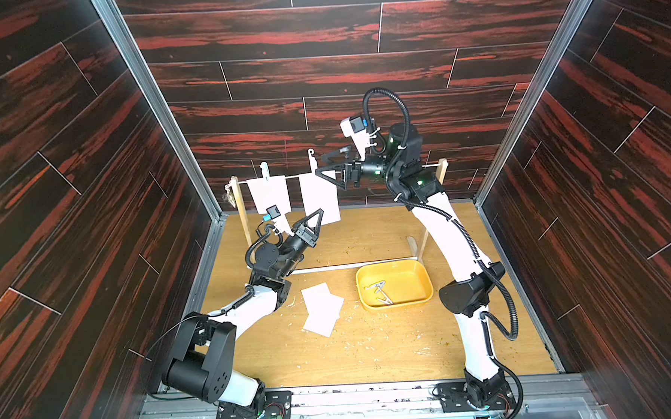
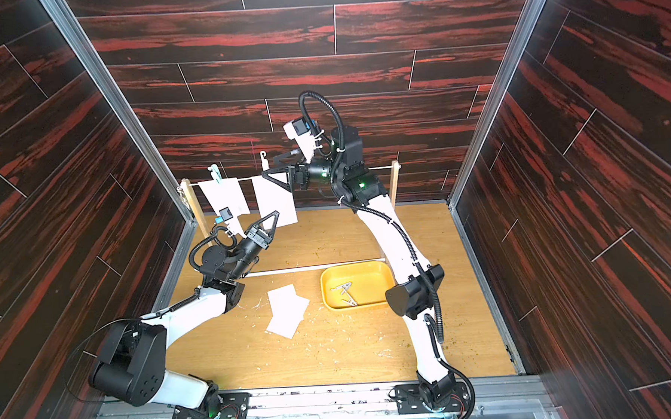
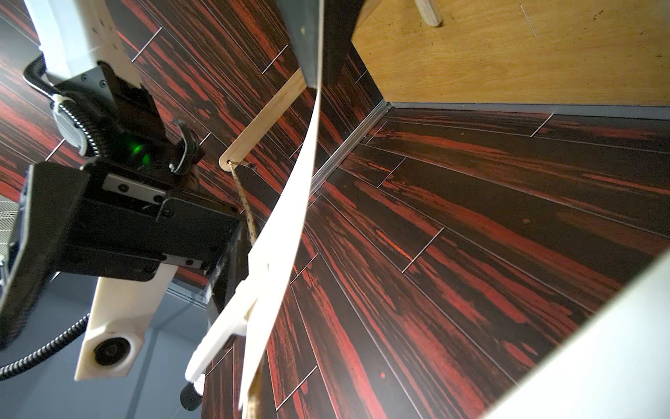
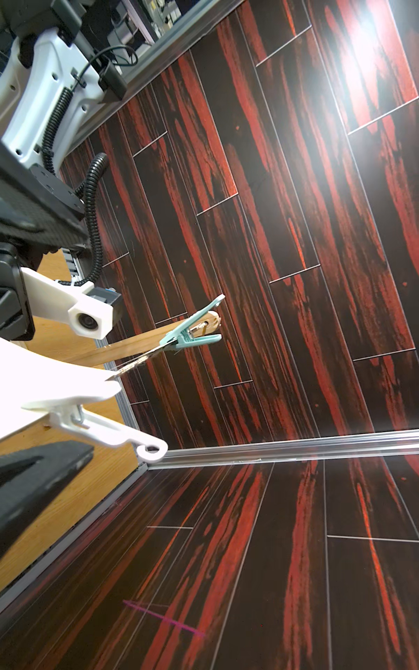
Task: Remove the postcards from the strings
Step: Remove the clamp from the clothesline, then place the postcard on the postcard, then place the clamp in the storage box, then move the clothesline to the center of the board.
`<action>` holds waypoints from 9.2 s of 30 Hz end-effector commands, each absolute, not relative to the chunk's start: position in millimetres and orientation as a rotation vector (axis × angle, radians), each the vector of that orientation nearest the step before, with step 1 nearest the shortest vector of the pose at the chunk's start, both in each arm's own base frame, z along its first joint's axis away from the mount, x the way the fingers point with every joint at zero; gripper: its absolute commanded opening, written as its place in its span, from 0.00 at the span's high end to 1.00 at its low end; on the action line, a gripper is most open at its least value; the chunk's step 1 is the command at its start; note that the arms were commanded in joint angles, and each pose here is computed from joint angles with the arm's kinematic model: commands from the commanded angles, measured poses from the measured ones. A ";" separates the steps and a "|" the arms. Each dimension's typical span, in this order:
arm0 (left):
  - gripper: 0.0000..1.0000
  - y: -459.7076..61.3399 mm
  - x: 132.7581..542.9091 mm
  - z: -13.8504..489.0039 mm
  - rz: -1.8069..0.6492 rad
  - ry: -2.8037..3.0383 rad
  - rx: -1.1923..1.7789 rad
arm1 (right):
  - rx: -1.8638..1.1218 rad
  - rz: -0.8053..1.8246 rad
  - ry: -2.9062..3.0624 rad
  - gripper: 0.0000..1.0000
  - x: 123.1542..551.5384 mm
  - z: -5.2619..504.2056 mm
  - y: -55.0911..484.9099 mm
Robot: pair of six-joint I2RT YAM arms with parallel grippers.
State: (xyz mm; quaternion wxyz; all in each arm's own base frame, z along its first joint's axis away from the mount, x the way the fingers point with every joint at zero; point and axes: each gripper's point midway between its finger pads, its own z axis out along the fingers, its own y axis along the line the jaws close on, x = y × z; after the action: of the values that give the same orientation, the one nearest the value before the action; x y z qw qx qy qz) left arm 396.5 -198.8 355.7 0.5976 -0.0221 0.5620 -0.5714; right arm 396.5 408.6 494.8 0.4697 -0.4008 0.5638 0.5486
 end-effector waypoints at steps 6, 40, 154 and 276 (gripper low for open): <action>1.00 -196.9 386.9 377.5 -1.361 1.258 -0.009 | -0.982 1.455 1.367 0.11 412.1 475.9 424.1; 1.00 -214.6 378.7 379.6 -1.389 1.287 0.142 | -1.061 1.578 1.336 0.33 398.8 467.6 432.8; 0.94 -107.2 238.2 59.8 -0.839 2.342 -0.809 | -0.656 1.322 1.655 0.73 255.6 358.2 269.5; 0.92 -9.2 434.8 252.0 -0.138 1.948 -0.120 | -0.522 1.038 2.018 0.01 252.6 210.4 264.2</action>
State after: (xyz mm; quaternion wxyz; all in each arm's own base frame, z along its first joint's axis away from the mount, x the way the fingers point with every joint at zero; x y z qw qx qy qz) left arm 428.8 7.2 238.9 0.5497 -0.1010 0.8284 -0.0371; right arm 252.1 259.8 202.0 0.3895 -0.2008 0.8027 0.4045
